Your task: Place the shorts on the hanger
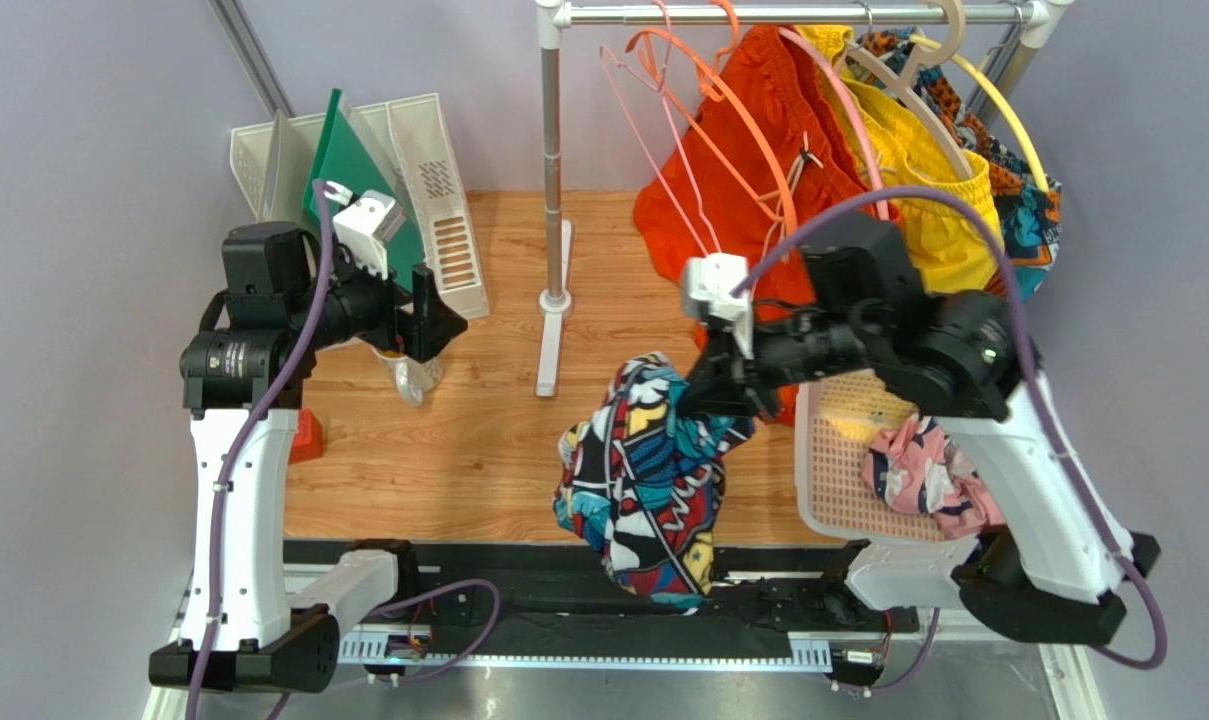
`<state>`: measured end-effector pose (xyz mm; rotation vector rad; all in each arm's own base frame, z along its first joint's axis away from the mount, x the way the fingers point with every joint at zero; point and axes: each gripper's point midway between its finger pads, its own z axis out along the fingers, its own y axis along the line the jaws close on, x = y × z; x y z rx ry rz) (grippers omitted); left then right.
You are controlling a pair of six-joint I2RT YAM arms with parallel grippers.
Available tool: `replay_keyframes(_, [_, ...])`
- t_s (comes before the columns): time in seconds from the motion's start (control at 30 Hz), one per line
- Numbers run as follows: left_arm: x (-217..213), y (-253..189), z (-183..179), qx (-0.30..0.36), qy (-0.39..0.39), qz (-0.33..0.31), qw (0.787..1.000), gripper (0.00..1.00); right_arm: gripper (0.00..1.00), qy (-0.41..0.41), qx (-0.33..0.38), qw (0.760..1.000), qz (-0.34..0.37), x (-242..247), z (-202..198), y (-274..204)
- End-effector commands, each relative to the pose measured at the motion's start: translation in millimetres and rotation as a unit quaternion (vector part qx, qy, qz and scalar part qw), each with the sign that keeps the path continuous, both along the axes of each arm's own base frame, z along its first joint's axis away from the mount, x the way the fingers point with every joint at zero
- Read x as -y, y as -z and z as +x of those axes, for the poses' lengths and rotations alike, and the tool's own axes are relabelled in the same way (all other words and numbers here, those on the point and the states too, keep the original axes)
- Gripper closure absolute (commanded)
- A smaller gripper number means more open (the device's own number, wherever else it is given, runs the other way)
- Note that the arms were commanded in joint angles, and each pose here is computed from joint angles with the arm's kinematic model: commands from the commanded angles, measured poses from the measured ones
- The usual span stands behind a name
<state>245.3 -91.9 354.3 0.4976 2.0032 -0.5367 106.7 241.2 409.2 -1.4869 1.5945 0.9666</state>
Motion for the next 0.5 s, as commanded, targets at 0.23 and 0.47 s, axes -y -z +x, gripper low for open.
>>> replay_keyframes(0.23, [-3,17,6,-0.018,-0.016,-0.005,1.0,0.01,1.0,0.078,0.157,0.983,0.049,-25,58,38])
replay_keyframes(0.47, [-3,69,-13,-0.026,0.093,0.078,0.992,0.01,0.0,0.006,0.052,0.992,-0.118,45,-13,221])
